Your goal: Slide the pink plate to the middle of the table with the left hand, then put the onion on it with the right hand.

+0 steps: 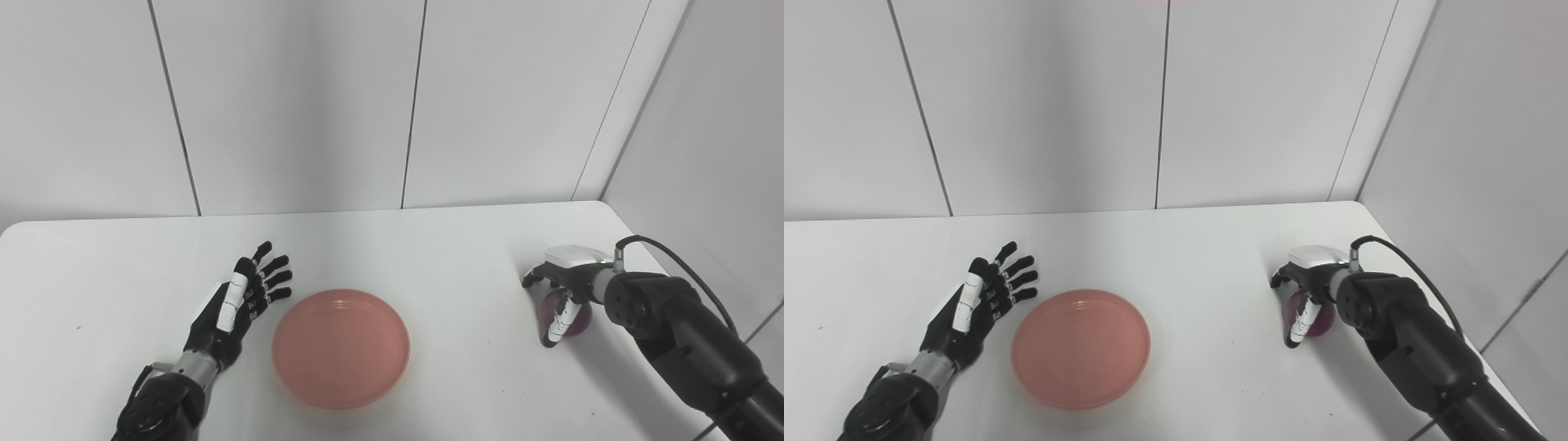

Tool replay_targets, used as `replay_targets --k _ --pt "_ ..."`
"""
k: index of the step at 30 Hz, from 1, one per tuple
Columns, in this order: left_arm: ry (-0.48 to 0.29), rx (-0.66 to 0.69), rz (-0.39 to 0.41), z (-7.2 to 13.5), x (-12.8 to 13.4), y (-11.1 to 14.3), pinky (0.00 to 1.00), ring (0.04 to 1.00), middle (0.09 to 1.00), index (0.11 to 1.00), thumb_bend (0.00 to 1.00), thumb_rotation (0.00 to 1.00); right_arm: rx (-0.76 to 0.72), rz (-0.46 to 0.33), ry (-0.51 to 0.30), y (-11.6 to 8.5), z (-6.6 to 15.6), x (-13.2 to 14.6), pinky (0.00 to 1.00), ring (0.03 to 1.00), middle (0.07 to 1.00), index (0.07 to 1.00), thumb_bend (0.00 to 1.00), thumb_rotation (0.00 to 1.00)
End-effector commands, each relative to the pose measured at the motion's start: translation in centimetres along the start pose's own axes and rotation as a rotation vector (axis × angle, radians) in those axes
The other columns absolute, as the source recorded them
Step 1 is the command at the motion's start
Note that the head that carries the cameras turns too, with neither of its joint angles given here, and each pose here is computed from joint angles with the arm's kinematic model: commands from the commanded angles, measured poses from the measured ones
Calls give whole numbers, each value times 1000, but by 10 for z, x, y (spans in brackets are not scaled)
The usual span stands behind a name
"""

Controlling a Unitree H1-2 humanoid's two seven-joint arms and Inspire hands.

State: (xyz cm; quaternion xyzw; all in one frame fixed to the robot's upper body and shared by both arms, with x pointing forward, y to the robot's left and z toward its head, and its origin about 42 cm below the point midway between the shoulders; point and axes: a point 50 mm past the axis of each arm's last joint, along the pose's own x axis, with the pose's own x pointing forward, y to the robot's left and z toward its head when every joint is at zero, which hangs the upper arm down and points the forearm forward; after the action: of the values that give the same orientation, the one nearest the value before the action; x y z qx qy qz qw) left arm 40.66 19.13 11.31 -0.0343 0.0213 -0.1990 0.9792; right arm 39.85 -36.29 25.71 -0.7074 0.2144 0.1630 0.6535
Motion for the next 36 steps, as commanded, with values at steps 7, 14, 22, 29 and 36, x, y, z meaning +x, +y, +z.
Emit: replay_targets --k 7,14,22,29,36 --pt "121 -34 31 -26 -10 1 828 884 917 1000 885 966 -50 1 60 -26 -15 -18 651 809 867 823 1000 192" --pt "120 -39 31 -25 -8 0 822 885 919 1000 882 966 -80 23 54 -24 -14 -27 650 795 849 818 1000 166" --pt "118 -36 31 -25 -7 1 821 886 919 1000 888 963 -74 27 56 -18 -12 -33 654 804 848 820 965 143" --pt "118 -36 31 -25 -8 3 819 885 916 1000 887 960 -44 24 37 -10 -17 -30 642 789 832 808 969 139" --pt "118 -26 35 -25 -8 2 809 885 917 1000 879 968 -25 -37 15 7 -24 -22 614 757 809 792 966 145"
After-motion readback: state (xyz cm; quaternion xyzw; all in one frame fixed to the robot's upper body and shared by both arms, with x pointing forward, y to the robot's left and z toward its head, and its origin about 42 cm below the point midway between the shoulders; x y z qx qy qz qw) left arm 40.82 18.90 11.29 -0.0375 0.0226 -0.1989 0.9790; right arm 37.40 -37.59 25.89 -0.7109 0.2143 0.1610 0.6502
